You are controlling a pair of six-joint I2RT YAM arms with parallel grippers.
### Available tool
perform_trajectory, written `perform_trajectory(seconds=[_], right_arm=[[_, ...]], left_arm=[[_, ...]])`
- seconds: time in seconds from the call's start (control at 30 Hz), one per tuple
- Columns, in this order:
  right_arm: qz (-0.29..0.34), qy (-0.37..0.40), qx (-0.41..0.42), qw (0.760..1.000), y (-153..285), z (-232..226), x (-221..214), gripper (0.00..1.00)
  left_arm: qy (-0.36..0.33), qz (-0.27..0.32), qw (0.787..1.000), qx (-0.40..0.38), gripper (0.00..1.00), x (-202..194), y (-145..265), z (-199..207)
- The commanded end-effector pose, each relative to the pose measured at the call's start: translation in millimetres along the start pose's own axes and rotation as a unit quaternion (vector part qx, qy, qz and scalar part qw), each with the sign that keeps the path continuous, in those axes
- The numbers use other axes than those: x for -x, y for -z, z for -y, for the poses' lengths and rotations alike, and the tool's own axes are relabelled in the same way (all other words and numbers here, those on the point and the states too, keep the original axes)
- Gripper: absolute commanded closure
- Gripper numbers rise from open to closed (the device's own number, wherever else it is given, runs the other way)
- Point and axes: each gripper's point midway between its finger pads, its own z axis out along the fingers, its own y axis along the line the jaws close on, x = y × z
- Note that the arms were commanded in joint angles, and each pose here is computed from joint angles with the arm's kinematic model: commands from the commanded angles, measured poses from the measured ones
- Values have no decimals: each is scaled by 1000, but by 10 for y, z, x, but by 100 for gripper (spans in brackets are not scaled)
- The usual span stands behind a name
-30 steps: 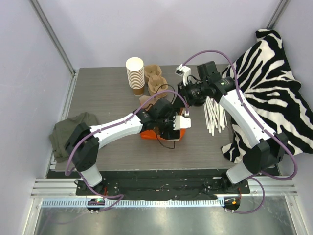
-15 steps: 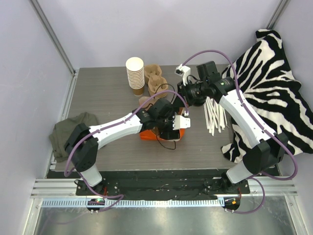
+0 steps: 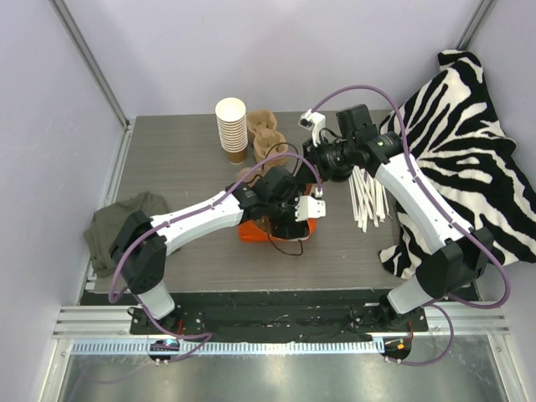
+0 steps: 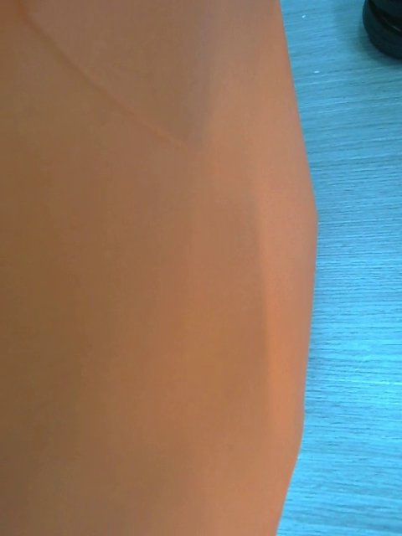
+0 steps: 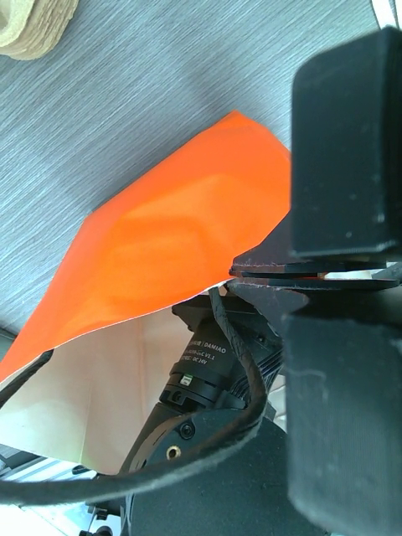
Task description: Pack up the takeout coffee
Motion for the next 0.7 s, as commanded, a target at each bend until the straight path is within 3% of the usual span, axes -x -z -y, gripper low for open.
perform_trajectory(seconds=[0.0,0.67], right_arm=[[-36,-18,-4,999,114,-98,-206,99],[-34,-9,-15,999,124,-51,-177,99]], left_arm=[[18,42,997,62,0,277,364,-360],[6,79,993,86,0,384,629,-418]])
